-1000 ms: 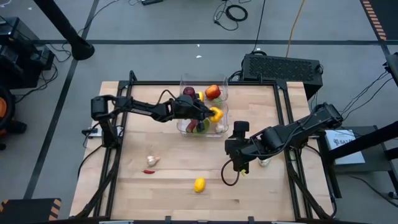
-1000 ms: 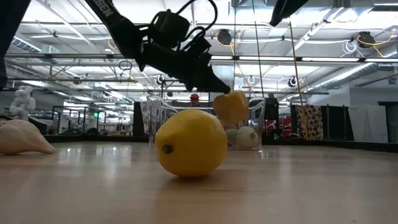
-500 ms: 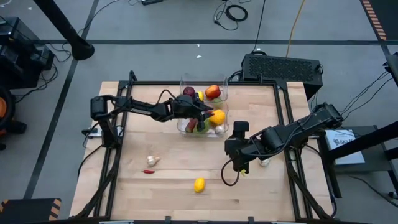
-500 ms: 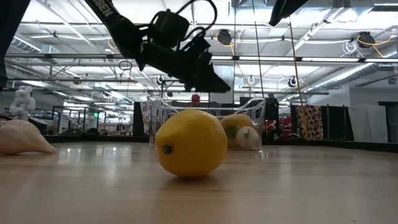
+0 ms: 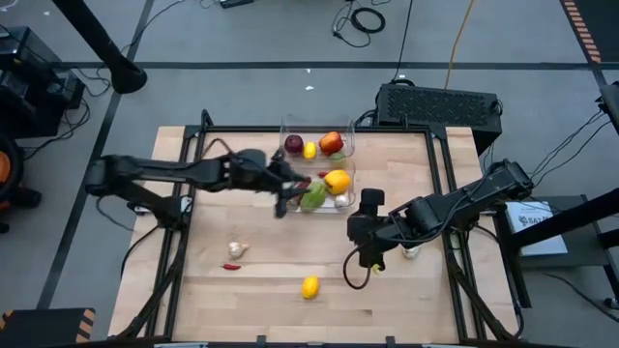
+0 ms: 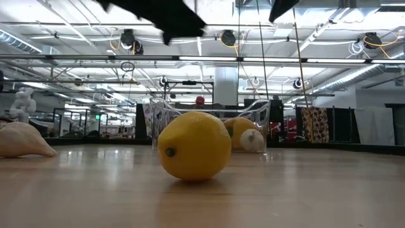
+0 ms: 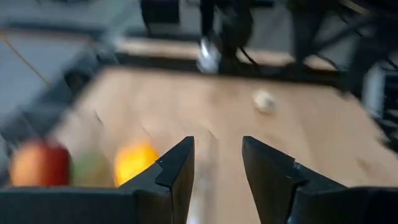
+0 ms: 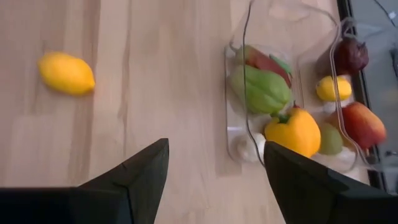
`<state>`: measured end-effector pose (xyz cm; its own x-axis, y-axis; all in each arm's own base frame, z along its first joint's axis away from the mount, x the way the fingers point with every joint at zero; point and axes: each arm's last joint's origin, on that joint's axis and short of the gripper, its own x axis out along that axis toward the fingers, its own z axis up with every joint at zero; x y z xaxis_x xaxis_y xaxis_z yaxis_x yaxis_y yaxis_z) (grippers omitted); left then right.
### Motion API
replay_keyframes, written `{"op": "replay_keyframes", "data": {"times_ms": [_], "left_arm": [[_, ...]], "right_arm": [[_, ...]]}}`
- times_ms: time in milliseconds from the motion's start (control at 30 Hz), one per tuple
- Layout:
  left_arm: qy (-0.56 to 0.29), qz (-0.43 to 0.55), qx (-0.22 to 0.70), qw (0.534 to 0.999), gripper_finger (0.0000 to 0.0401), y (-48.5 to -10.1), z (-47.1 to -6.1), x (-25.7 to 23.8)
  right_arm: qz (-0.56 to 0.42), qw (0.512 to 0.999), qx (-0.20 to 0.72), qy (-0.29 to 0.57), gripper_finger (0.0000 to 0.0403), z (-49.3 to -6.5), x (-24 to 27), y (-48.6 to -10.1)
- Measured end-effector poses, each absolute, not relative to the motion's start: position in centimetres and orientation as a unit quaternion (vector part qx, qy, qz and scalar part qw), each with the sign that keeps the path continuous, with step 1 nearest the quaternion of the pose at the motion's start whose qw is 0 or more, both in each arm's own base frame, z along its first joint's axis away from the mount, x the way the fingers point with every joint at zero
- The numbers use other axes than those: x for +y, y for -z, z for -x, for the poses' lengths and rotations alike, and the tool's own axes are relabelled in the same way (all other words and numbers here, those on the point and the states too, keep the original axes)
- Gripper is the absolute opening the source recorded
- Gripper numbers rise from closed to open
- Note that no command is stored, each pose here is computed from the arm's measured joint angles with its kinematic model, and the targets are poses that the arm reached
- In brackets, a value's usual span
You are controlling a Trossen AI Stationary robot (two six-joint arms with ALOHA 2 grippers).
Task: Sort produce into baskets
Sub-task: Put the left garlic into the bottom transparent bin
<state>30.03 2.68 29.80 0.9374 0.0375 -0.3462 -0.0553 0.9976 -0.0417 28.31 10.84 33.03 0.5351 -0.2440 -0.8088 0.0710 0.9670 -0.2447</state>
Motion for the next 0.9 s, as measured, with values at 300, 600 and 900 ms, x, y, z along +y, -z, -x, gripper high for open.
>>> {"op": "replay_keyframes", "data": {"times_ms": [300,600,900], "left_arm": [[-0.048,0.129,0.367,0.920,0.0141,-28.6,-23.2,-3.8],[-0.109,0.161,0.468,0.862,0.0141,-23.4,-19.0,-9.1],[-0.160,0.174,0.438,0.867,0.0175,-21.6,-17.2,-10.8]], "right_arm": [[0.070,0.890,0.443,0.080,0.0254,-28.8,11.5,-33.4],[0.072,0.893,0.439,0.062,0.0254,-28.9,12.6,-30.1],[0.026,0.897,0.440,0.005,0.0254,-29.1,13.3,-28.8]]}}
